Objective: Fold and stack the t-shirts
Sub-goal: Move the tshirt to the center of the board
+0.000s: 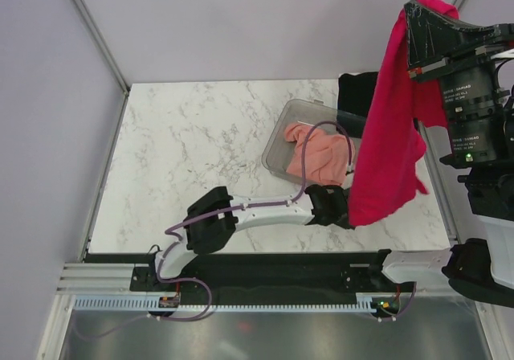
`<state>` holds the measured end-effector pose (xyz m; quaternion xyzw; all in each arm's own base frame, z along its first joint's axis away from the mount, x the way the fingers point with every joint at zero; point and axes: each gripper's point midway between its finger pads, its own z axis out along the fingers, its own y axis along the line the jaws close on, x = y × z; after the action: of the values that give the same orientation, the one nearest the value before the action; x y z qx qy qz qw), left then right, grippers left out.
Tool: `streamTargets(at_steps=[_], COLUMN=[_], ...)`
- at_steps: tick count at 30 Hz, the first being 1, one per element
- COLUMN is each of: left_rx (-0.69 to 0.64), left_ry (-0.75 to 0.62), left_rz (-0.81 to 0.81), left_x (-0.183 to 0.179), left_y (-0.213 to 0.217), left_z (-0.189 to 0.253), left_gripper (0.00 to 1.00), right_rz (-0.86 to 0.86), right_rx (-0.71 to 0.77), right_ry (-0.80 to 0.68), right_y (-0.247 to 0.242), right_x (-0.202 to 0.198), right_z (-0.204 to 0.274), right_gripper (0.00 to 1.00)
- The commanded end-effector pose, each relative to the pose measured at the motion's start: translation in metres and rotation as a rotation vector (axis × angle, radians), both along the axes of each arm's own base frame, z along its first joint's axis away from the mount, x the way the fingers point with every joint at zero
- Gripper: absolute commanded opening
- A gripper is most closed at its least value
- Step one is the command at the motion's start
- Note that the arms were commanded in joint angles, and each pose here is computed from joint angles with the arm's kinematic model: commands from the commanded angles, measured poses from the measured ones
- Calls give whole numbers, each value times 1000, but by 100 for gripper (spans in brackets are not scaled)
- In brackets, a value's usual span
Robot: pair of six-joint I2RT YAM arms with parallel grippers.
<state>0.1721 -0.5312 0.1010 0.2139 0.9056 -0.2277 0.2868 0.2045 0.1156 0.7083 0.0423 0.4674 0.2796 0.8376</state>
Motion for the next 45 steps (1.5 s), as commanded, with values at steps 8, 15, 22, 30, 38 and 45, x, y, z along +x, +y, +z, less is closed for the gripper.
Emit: streamTargets(at_steps=[8, 15, 22, 30, 38, 45], left_rx=[48, -40, -4, 40, -41, -65], left_ry=[1, -102, -136, 12, 118, 165], left_rz=[8, 227, 336, 345, 228, 141], left_x=[-33, 51, 167, 239, 204, 103], left_y=[44, 166, 231, 232, 182, 116], left_z=[27, 102, 72, 0, -17, -7], left_gripper=[22, 42, 68, 68, 23, 20], right_rz=[-21, 6, 64, 108, 76, 17], right_rx=[45, 84, 90, 50, 78, 215], right_ry=[-37, -52, -11, 49, -12, -138], right_y=[-23, -28, -18, -15, -38, -72], right_x=[-14, -21, -21, -25, -39, -55], right_z=[2, 6, -15, -39, -17, 28], right_gripper=[0, 0, 0, 0, 0, 0])
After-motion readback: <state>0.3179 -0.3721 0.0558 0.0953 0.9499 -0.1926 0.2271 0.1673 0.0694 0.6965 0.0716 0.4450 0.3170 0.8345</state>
